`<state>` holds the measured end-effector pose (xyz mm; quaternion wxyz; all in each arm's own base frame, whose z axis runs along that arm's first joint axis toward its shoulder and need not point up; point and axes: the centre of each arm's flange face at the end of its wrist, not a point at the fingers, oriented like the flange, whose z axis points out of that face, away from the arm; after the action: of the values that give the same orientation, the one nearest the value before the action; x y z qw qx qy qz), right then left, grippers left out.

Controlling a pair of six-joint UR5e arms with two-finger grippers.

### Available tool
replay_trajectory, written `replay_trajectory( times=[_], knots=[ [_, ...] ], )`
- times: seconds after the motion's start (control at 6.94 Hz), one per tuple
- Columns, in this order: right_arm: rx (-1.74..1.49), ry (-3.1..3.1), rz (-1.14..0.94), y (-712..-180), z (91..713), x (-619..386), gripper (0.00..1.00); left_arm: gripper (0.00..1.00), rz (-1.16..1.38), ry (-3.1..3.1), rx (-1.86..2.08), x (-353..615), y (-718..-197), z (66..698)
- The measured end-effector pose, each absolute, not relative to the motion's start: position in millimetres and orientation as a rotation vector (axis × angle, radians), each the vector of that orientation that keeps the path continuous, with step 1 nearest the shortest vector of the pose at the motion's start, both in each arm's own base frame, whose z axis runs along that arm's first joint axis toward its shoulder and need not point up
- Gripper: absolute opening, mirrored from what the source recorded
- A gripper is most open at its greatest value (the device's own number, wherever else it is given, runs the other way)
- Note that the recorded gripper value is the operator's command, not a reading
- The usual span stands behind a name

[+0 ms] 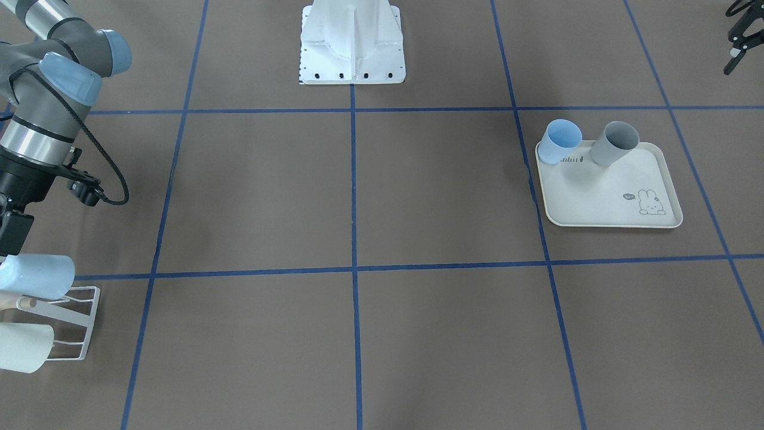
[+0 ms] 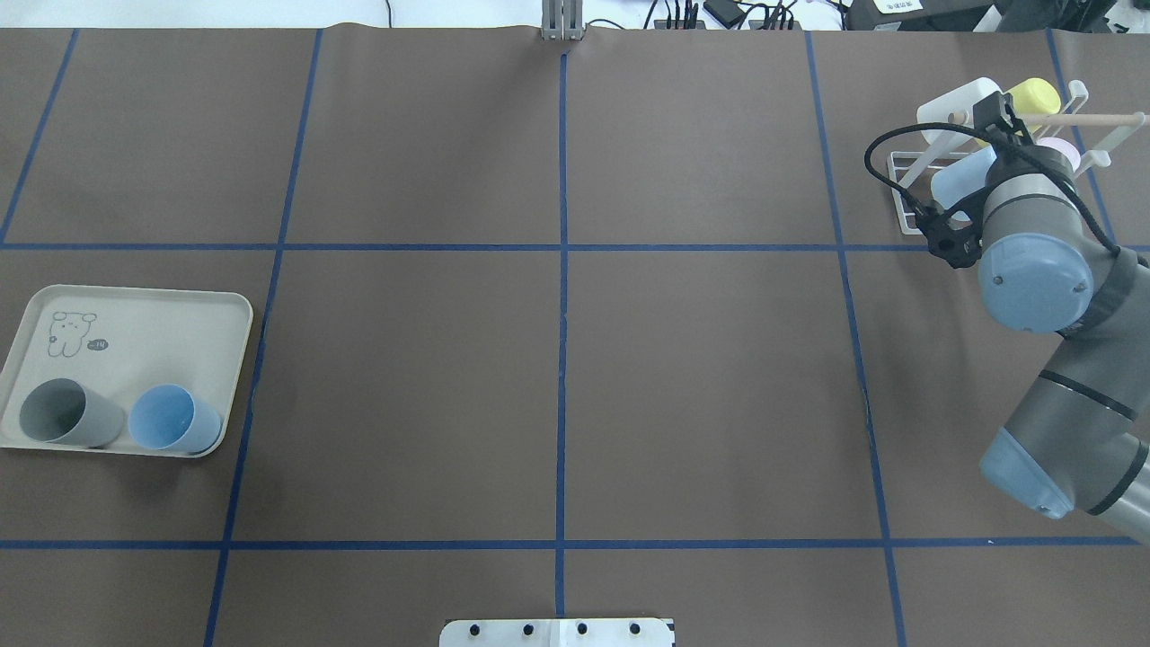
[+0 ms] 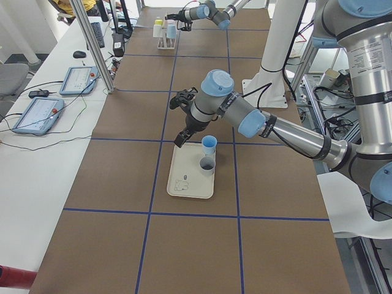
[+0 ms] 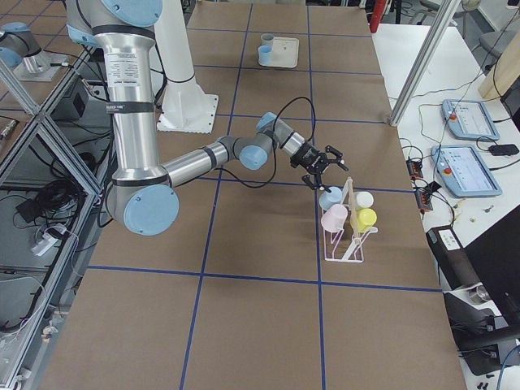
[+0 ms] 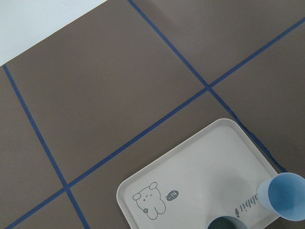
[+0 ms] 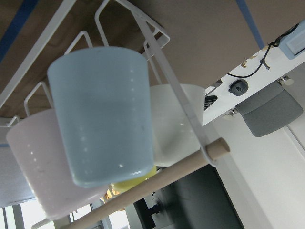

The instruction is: Transfer IKEA cup to right arm and place on rack

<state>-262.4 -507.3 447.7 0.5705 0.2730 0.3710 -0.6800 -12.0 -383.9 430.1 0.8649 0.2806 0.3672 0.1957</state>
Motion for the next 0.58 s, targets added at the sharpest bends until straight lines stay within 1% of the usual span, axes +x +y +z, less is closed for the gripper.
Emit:
replay_trajectory(
  times=[0.29, 0.58],
  knots=[
    [0.799, 0.67, -1.467, -502, 418, -271, 0.99, 1.0, 0.34, 0.775, 0.575, -12, -386, 432],
    [0.973, 0.323, -1.271, -482, 375, -275, 1.0, 1.0, 0.27, 0.756, 0.581, -11, -391, 446]
  ],
)
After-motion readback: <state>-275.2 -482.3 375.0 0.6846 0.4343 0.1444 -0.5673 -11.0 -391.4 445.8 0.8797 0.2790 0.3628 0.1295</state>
